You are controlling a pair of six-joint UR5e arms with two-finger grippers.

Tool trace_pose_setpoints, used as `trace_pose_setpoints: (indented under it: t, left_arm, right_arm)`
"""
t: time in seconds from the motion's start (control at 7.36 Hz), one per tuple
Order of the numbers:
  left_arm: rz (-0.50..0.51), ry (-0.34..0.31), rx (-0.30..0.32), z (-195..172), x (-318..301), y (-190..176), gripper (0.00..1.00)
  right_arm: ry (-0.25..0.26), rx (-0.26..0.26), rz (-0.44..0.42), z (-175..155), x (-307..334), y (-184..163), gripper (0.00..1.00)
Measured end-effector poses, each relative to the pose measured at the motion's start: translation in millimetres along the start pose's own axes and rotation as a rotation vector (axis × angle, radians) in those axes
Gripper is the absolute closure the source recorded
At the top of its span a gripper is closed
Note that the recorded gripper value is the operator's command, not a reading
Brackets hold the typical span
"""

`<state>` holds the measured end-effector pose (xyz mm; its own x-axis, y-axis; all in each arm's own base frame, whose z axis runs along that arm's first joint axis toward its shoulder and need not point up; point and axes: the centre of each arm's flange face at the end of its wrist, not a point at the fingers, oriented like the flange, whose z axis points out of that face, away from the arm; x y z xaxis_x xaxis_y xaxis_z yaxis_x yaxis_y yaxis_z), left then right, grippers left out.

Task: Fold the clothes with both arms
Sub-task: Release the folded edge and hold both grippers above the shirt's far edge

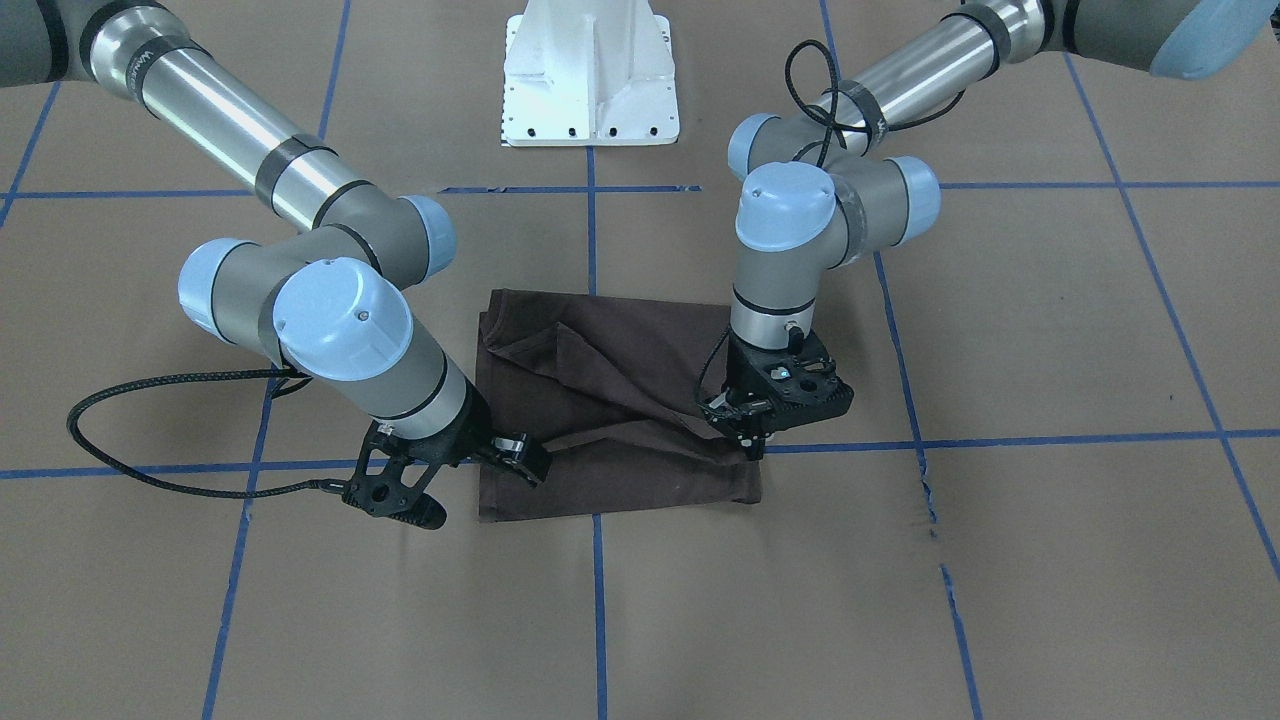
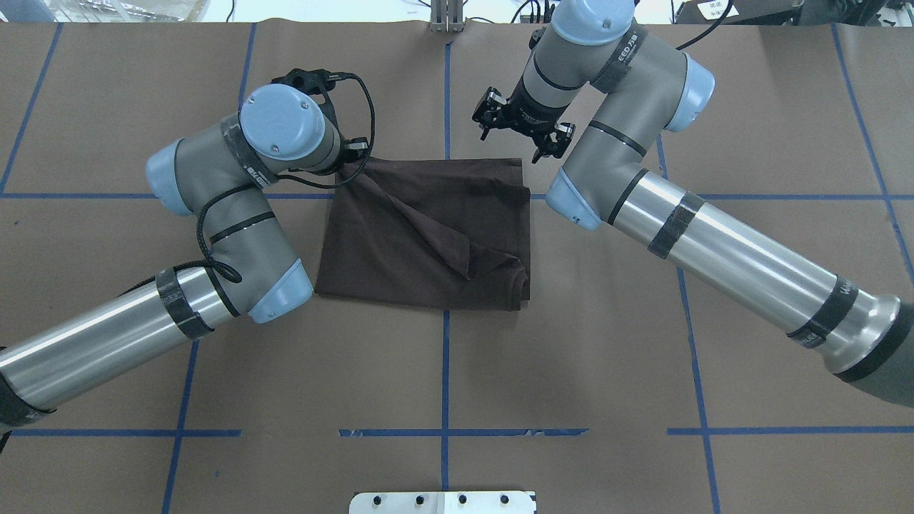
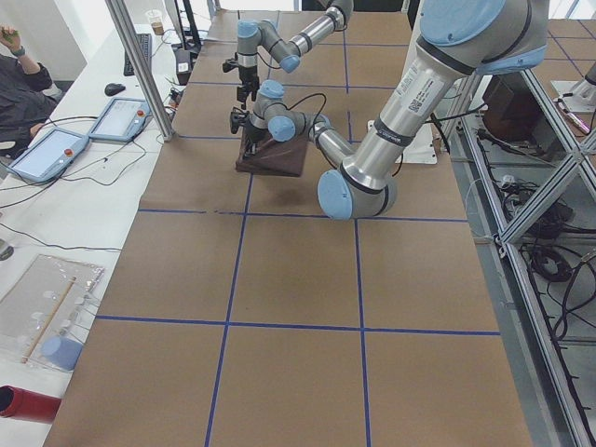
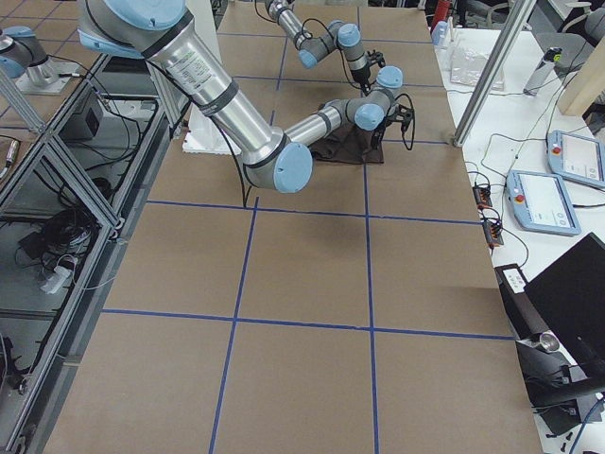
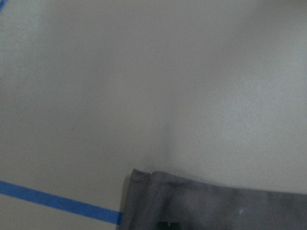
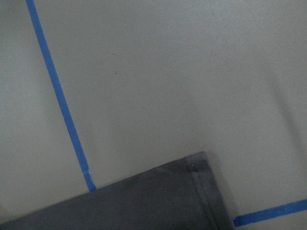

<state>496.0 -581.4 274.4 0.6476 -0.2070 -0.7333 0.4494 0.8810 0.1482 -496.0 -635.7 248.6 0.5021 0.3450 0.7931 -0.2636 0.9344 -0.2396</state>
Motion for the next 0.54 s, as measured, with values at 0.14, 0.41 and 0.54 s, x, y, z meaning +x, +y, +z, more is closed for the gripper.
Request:
trace_pose_setpoints:
  t: [0.14,0.41,0.54]
  left_arm:
    - [0.016,-0.021,0.016,5.3,-12.5,-19.6,1.0]
    - [0.035,-0.052,0.022,20.1,-25.6,-32.5,0.01]
    - [0.037,-0.053,0.024,26.0,-27.1,-34.4,0.0]
  right_arm:
    - [0.0,-0.001,0.0,0.0,0.0,0.1,0.0]
    - [-0.003,-0.001,-0.002,-1.5,1.0,0.7,0.0]
    - [-0.009,0.0,-0.006,-3.7,3.6,3.7,0.0]
